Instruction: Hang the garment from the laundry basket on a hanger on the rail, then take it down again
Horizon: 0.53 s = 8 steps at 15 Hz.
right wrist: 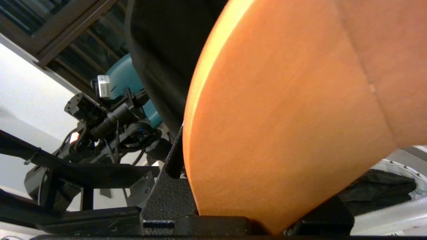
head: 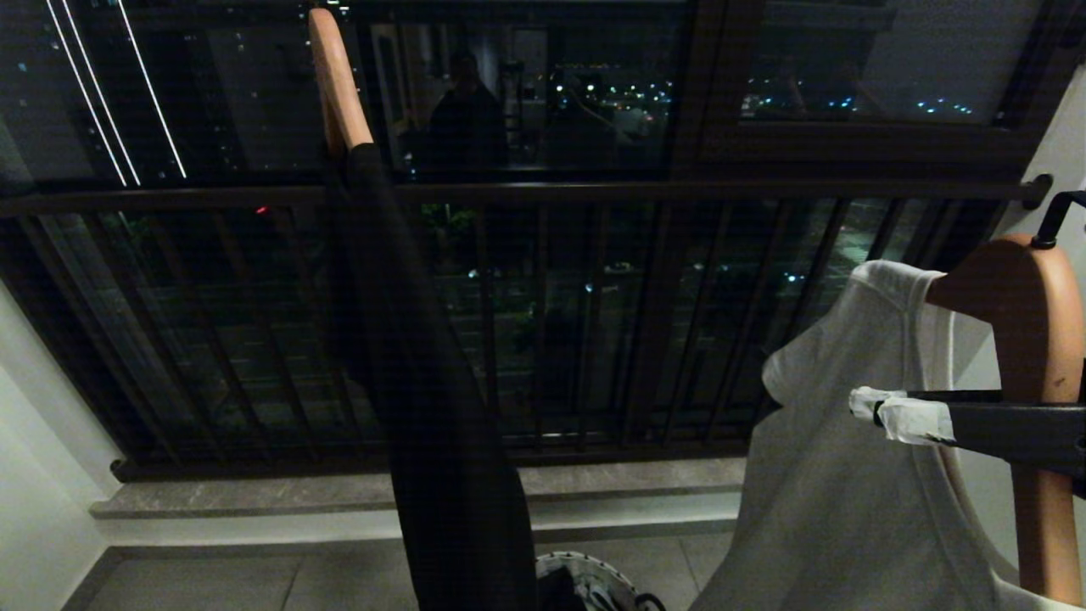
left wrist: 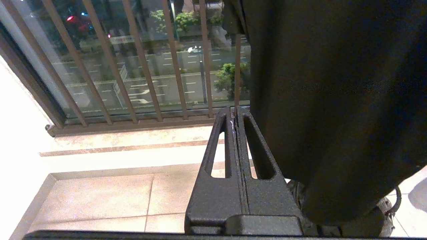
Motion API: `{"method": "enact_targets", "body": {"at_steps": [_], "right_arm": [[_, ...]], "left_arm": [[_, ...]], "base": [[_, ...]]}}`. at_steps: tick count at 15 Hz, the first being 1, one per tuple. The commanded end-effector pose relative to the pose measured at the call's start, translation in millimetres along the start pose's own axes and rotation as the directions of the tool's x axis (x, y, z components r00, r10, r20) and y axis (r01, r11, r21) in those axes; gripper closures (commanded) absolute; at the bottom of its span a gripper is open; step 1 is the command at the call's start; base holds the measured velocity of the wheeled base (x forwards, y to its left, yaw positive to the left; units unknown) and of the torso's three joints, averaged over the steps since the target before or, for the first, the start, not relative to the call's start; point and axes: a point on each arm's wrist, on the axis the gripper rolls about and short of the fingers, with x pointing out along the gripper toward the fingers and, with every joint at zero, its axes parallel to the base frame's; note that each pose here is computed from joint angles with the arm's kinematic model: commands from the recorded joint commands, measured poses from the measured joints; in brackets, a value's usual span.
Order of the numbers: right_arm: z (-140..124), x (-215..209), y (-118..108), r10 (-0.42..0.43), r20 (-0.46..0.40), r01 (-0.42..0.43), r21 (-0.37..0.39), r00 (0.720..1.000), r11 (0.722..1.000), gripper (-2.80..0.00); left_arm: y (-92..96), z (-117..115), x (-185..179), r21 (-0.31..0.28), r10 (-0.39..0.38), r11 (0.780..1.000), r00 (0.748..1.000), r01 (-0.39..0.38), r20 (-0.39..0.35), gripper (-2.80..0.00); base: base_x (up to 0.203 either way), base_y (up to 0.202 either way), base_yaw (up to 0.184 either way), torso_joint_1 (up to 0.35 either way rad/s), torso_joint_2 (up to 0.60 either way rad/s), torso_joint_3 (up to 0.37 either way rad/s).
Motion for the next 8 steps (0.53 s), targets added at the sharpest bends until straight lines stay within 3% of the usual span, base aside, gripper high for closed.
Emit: {"method": "enact_targets", "body": {"at_steps": [1, 8], "right_arm": [[1.0, 0.4, 0.2, 0.008, 0.0, -0.008, -0.001, 1.0, 1.0, 0.0], [7.3, -1.5, 4.7, 0.022, 0.016, -0.022, -0.017, 1.0, 1.0, 0.0]], "left_arm": [[0.0, -0.8, 0.2, 0.0, 0.0, 1.0, 1.0, 0.0, -0.002, 0.0], [0.0, -0.8, 0.2, 0.0, 0.0, 1.0, 1.0, 0.0, -0.002, 0.0]], "base": [[0.0, 0.0, 0.0, 0.0, 0.0, 0.0], [0.0, 0.0, 0.0, 0.0, 0.0, 0.0]]}}
